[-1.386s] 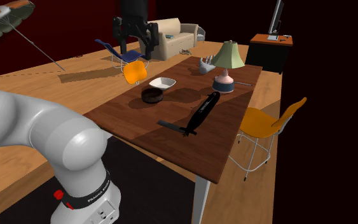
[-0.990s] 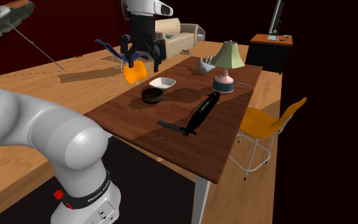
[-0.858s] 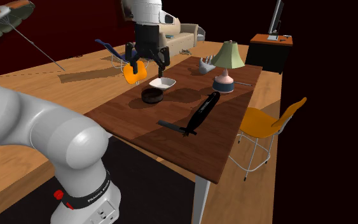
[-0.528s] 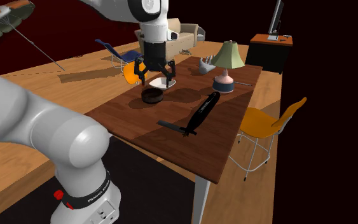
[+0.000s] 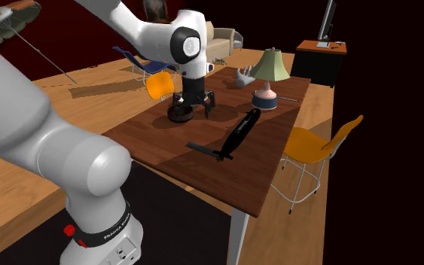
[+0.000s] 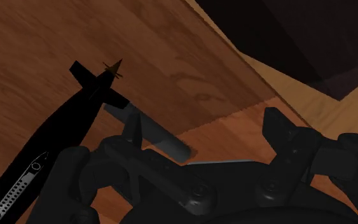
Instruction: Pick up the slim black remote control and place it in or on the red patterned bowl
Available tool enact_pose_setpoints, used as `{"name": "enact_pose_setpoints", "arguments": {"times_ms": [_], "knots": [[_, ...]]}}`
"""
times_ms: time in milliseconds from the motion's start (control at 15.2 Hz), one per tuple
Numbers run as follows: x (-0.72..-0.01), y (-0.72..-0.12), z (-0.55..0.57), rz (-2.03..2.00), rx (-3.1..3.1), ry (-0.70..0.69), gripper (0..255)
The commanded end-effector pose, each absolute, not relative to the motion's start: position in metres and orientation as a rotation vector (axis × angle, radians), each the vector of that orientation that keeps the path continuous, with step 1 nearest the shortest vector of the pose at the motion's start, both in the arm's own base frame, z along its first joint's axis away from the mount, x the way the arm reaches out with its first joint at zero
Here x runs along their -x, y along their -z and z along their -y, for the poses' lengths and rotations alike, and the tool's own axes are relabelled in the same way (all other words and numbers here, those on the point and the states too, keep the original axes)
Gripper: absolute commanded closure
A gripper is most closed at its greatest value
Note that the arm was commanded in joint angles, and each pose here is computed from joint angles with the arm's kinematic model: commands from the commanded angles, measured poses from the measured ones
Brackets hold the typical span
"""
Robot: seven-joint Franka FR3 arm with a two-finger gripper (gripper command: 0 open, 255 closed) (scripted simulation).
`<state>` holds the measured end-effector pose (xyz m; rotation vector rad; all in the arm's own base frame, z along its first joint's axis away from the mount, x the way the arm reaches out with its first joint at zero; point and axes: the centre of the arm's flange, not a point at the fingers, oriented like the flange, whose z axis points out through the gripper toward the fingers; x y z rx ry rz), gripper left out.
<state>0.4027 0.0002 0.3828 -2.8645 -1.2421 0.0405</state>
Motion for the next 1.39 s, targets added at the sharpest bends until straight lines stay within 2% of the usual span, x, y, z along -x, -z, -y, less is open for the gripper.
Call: {"name": "enact_pose_setpoints", "arguments": {"times_ms": [0,1320], "knots": [[-0.416,-0.359,-0.005,1.350,2.824,-0.024,0],[-0.520,-0.153,-0.082,2.236,2.277,0.102,0]]}}
